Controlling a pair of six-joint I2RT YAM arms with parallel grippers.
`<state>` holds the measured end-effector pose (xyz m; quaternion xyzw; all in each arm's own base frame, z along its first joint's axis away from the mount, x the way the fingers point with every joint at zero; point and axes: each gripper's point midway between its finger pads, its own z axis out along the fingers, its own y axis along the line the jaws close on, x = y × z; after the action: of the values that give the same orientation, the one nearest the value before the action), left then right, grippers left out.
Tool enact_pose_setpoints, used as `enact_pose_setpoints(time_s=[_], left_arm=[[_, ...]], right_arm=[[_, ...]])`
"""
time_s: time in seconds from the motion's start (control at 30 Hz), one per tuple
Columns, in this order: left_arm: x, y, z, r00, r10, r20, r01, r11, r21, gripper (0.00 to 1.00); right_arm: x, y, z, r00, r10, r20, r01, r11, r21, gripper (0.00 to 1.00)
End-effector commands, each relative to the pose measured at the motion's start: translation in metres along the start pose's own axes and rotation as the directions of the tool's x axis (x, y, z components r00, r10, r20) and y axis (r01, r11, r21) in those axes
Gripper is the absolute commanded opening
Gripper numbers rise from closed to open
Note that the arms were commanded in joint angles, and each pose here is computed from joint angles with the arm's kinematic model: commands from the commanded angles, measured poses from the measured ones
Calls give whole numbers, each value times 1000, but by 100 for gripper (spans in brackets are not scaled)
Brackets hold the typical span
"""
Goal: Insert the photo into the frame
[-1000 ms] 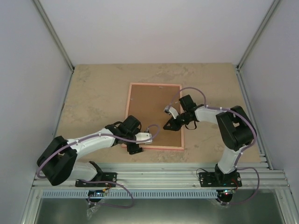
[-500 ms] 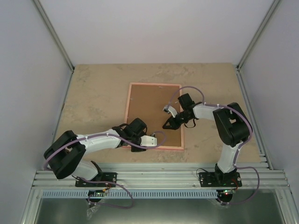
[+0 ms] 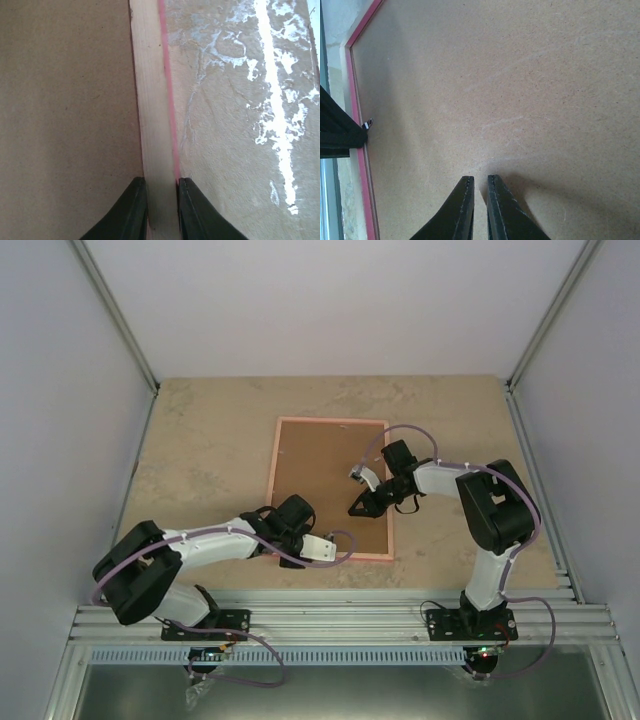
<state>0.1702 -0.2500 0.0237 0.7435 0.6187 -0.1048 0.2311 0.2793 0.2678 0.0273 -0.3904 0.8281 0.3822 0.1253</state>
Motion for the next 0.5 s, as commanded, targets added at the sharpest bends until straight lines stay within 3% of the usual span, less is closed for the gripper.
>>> enact_pose_setpoints(time_s=[0.0,0.07,0.27,0.33,0.4,0.47], left_arm=[[23,-22,7,997,8,-73,-3,998,67,17],[18,-19,2,999,-5,-53,7,999,44,21],[-11,7,-32,992,-111,68,116,991,-73,62],[-14,20,-46,977,-187,102,197,976,-89,66],[-5,39,-59,953,-278,121,293,946,-138,68],[5,56,-72,928,-342,148,367,911,-191,72]], right_arm=[[20,-13,6,997,35,-65,-32,998,47,11],[17,-11,4,998,26,-56,-23,999,47,12],[-21,11,-25,995,-86,43,84,995,53,17],[-37,17,-43,987,-145,73,137,986,94,21],[-47,19,-63,981,-171,91,156,976,155,29],[-50,19,-81,978,-177,112,150,965,215,44]])
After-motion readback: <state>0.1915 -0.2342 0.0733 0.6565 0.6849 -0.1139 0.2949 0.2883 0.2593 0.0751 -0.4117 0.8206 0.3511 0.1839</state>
